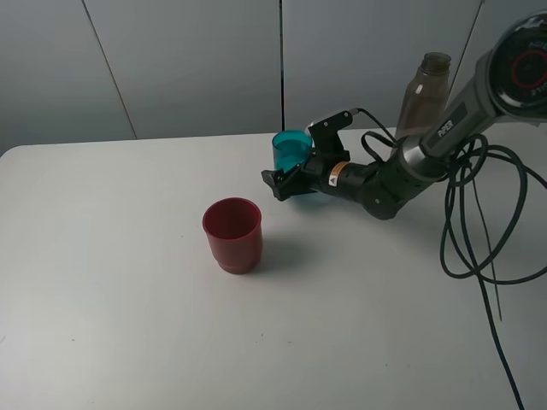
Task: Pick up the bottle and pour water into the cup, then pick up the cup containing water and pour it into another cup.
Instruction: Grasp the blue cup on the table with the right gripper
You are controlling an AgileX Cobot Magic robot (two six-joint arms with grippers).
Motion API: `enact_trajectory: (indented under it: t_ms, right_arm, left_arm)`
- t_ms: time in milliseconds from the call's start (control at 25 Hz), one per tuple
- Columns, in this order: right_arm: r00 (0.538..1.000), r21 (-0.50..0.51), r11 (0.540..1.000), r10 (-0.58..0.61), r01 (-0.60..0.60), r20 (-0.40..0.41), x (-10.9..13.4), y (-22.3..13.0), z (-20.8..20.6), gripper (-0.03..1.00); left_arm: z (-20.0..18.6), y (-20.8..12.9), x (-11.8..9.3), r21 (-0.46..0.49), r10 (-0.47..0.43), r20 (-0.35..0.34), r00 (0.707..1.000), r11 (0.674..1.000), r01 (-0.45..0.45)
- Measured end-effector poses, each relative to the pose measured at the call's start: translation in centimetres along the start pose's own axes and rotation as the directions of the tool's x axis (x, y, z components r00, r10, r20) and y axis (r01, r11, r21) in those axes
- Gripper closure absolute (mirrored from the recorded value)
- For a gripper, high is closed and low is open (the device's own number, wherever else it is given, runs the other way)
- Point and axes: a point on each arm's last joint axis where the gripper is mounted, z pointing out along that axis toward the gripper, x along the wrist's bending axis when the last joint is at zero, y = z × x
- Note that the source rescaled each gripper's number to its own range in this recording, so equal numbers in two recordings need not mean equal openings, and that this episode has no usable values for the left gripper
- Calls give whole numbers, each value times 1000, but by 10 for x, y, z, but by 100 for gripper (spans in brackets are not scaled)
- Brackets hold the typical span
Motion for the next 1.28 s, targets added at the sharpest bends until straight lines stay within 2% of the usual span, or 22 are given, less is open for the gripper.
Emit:
enact_trajectory:
  t_ms: [160,880,920,960,1000,1040,1080,1280]
  right_arm:
    - [1000,-38,999,-1,0,-7,0,4,1,-3]
    - [1000,-63,998,16,-16,2,0,2,2,-3]
    - [1000,-63,998,16,-16,2,0,2,2,9]
    - [1000,-63,998,16,-16,2,0,2,2,27]
    - [1000,-63,998,16,-16,2,0,2,2,64]
    - [1000,-64,998,19,-18,5,-1,2,2,94]
    - [1000,-64,998,19,-18,5,-1,2,2,90]
    - [1000,-65,998,18,-18,5,-1,3,2,91]
  left_arm:
    - [0,0,0,0,0,0,1000,1000,0]
    - [0,0,0,0,-2,0,1000,1000,2]
    - [0,0,0,0,-2,0,1000,1000,2]
    - [0,0,0,0,-2,0,1000,1000,2]
    - [0,0,0,0,-2,0,1000,1000,2]
    - [0,0,0,0,-2,0,1000,1000,2]
    - [0,0,0,0,-2,0,1000,1000,2]
    - [0,0,0,0,-2,0,1000,1000,2]
